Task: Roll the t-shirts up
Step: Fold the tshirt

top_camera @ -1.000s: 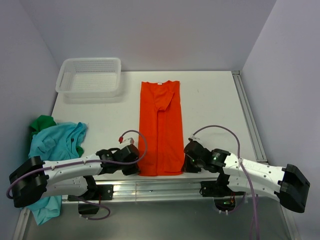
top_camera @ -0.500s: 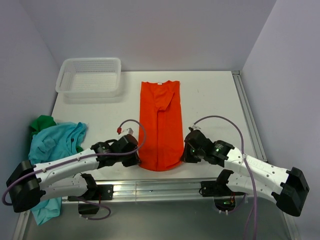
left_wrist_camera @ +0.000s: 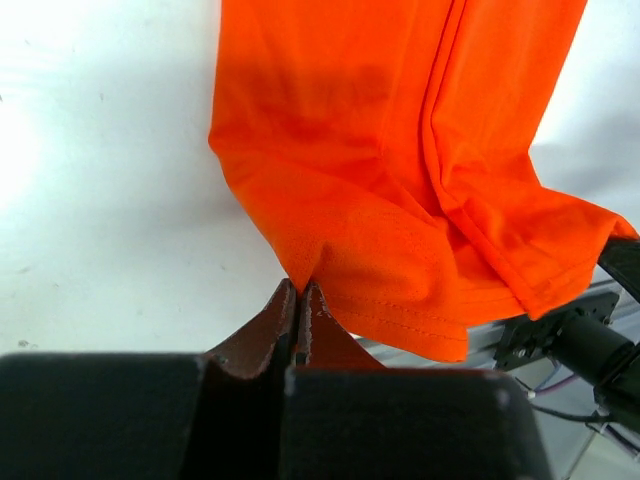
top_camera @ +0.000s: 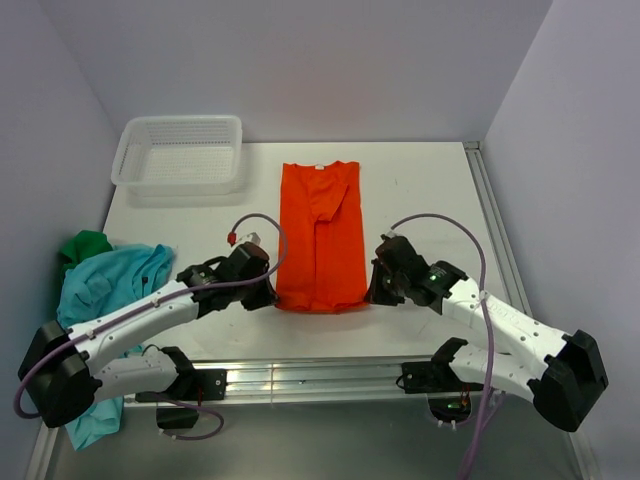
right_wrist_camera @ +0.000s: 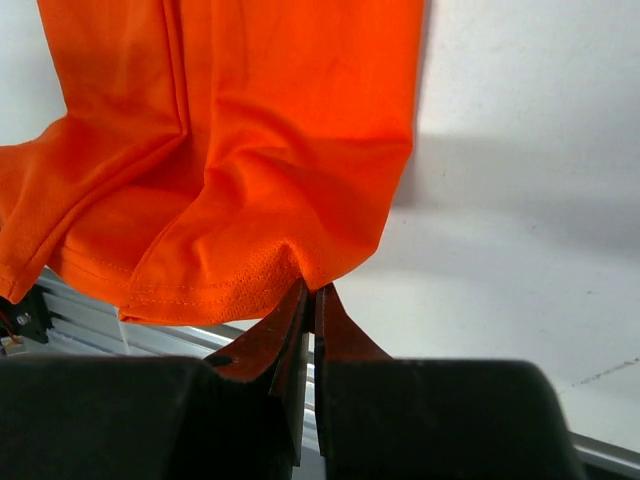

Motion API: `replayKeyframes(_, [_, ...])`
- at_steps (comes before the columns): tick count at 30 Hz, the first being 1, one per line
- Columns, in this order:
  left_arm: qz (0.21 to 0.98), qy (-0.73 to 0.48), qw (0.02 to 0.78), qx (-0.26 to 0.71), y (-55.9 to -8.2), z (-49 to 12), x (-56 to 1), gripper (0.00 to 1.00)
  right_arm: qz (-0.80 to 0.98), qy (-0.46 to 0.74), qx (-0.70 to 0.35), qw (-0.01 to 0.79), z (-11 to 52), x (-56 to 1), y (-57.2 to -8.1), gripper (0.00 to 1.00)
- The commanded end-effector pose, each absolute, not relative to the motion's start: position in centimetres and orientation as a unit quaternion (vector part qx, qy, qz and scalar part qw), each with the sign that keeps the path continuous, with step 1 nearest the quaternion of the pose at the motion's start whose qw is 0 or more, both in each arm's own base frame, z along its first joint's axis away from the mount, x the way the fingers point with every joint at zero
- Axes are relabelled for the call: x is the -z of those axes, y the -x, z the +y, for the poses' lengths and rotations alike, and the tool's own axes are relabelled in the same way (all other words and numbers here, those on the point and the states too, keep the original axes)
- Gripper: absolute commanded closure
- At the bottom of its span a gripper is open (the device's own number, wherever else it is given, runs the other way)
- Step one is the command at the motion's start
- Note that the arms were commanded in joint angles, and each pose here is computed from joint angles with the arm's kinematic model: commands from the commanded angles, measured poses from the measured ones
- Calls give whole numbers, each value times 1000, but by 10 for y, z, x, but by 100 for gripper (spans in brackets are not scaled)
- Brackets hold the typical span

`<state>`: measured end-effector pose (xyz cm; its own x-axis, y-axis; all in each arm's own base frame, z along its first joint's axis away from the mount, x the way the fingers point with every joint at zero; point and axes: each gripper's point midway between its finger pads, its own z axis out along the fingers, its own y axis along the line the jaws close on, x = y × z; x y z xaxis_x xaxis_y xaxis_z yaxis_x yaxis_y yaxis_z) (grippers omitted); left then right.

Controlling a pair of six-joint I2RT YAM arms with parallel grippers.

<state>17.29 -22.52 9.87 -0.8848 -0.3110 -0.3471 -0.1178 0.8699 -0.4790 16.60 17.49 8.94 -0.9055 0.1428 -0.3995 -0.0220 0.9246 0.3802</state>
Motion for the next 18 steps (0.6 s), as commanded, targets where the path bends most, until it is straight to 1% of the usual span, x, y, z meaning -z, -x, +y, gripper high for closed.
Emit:
replayKeyframes(1, [938, 100, 232, 236, -191, -229, -116, 100, 949, -18, -204, 240, 180, -109, -186, 100])
replayKeyframes(9, [937, 105, 246, 223, -220, -228, -120, 100, 948, -13, -194, 251, 179, -117, -212, 100])
replayKeyframes(18, [939, 100, 251, 211, -244, -229, -117, 100, 952, -11, -181, 248, 180, -112, -236, 100])
